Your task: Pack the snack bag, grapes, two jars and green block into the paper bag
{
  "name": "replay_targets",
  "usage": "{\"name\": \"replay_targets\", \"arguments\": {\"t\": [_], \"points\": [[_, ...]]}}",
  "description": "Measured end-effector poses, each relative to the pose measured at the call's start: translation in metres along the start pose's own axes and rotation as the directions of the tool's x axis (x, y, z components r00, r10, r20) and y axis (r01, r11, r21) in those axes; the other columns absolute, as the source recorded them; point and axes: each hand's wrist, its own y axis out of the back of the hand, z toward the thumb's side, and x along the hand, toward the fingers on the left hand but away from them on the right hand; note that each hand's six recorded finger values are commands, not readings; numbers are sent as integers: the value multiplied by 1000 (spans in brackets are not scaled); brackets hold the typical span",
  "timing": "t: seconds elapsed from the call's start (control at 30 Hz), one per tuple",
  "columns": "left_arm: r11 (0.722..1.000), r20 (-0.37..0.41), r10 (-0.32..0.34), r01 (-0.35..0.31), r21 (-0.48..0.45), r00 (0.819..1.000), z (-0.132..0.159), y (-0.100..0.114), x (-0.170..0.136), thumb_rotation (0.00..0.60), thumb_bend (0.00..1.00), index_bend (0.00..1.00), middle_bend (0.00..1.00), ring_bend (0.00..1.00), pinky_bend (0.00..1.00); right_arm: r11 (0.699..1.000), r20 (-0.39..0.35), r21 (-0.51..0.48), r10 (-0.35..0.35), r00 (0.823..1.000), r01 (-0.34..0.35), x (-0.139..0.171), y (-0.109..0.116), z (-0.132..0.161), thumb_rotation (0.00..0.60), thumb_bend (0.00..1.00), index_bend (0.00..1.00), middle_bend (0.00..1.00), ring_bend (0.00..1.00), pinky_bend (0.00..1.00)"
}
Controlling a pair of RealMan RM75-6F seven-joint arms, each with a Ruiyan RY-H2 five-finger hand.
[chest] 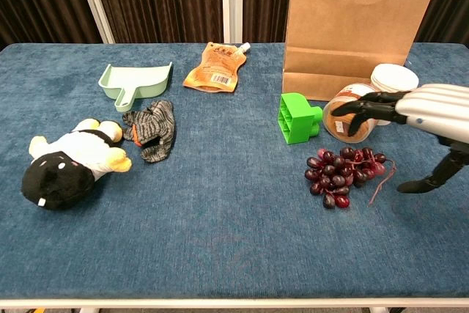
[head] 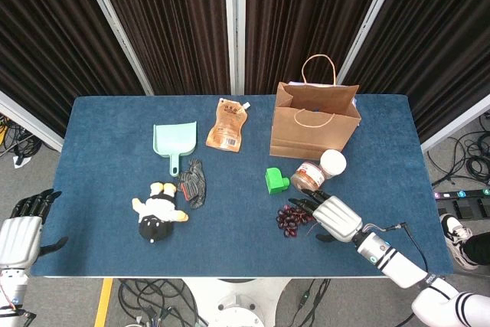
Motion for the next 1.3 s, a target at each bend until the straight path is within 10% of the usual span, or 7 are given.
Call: {"name": "replay_targets", "arguments": {"t": [0.6, 0.87, 1.07, 1.3], "points": [[1000, -11, -11, 11, -23, 1000, -7, -7, -1, 600, 31, 204, 240, 184, 177, 996, 54, 28, 82, 995, -84, -50, -29, 15, 600, 179, 115, 321, 131, 375], [1000, -10, -10, 10, -29, 1000, -7, -8, -1, 600, 31, 204, 240, 184, 177, 998, 57, 32, 47, 997, -49, -51, -30, 16, 600, 256, 479, 507, 363, 667], [1000, -11, -8, 7, -28, 1000, -7, -7, -3, 600, 31, 204, 240, 184, 177, 999, 27, -21, -49, 998, 50, -48, -8, 20, 600, 288, 618, 555, 441, 733], [1000, -7, 1, -1, -23, 1000, -6, -3, -2, 600, 31, 204, 240, 184, 177, 965, -33, -53, -258, 966, 256, -30, 69, 23, 600, 288, 630, 567, 465, 766]]}}
